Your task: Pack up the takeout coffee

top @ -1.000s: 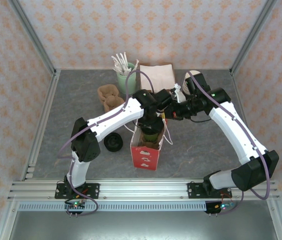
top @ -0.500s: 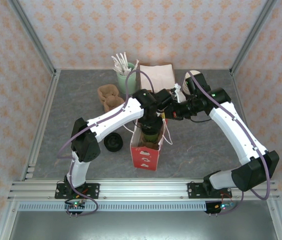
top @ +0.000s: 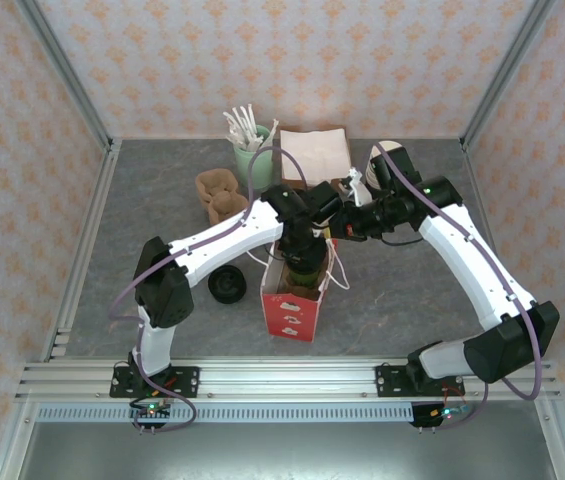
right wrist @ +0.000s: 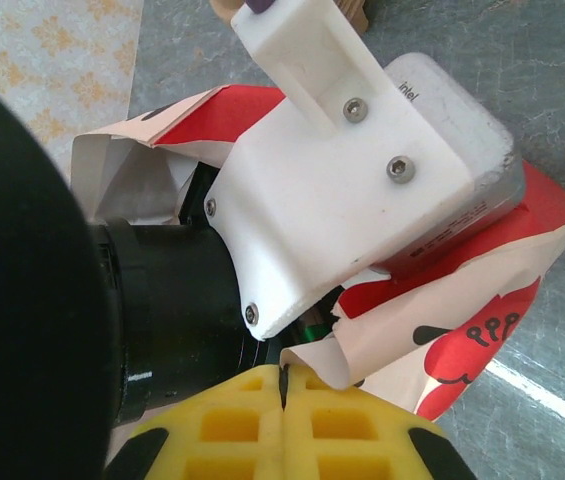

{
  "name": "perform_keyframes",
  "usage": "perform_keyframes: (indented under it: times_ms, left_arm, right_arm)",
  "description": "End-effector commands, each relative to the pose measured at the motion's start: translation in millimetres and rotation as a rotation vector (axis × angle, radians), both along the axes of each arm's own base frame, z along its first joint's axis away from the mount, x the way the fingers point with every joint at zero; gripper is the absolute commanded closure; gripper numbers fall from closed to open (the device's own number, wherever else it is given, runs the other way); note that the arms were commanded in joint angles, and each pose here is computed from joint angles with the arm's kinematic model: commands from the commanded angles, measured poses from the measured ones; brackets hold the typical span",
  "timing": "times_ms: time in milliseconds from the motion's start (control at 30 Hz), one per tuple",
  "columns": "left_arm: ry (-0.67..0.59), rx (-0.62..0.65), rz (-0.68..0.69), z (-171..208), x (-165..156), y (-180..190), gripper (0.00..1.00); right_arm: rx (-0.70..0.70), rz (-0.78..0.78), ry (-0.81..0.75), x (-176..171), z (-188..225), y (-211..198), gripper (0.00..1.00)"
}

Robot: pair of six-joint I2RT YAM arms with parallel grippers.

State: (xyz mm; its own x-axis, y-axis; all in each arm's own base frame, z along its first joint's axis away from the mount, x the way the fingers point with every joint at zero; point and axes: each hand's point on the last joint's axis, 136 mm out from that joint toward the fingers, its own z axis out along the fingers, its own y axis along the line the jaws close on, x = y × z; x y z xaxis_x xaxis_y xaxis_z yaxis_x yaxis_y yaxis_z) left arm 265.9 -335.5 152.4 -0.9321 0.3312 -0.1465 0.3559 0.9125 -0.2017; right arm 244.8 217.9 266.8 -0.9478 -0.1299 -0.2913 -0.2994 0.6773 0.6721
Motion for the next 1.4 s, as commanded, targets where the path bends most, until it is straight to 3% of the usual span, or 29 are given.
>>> perform_keyframes:
  times_ms: [0, 900, 1367]
  left_arm:
    - [0.081, 0.018, -0.095, -14, -38, -11, 0.71]
    - [0.131, 0.087, -0.103, -44, -57, 2, 0.71]
    - [0.025, 0.014, 0.022, 4, -12, 15, 0.62]
  right_arm:
    - [0.01, -0.014, -0.082, 18, 7, 2, 0.97]
    - [0.006, -0.017, -0.079, 16, 3, 0, 0.97]
    - [0.015, -0.019, -0.09, 19, 7, 2, 0.97]
